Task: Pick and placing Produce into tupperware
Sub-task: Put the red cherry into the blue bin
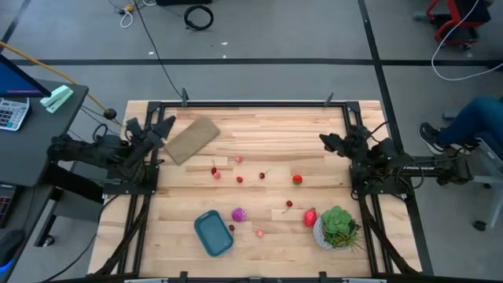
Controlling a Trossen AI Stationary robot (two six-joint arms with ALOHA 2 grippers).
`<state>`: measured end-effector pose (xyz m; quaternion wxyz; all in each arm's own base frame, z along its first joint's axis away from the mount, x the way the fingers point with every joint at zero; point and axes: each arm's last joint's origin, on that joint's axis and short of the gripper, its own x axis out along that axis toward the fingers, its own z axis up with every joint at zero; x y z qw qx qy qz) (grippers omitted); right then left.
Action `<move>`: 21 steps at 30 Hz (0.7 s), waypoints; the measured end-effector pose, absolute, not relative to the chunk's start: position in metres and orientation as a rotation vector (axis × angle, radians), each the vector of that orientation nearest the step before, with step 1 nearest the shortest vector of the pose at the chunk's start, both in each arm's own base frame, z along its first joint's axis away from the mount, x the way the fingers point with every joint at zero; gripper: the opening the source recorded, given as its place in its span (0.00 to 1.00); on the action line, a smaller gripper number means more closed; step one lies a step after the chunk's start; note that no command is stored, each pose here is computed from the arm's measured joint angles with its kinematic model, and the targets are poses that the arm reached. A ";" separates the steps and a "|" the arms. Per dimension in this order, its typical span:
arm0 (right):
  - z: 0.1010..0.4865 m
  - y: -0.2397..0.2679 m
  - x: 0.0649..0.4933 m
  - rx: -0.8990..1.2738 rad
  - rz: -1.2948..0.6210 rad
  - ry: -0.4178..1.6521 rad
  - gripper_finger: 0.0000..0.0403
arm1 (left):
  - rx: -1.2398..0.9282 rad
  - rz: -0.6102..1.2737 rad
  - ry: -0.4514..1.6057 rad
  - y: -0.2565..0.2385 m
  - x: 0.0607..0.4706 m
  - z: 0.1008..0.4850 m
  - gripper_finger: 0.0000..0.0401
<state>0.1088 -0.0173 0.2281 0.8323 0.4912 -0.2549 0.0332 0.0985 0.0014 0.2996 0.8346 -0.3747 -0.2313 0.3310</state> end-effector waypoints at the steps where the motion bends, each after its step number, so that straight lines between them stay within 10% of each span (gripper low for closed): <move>1: 0.228 -0.017 0.109 1.074 0.099 -0.530 0.53 | -0.818 0.682 -0.478 0.000 0.102 0.298 0.20; 21: 0.237 -0.025 0.112 0.952 -0.143 -0.601 0.53 | -0.592 0.438 -0.309 -0.008 0.129 0.341 0.36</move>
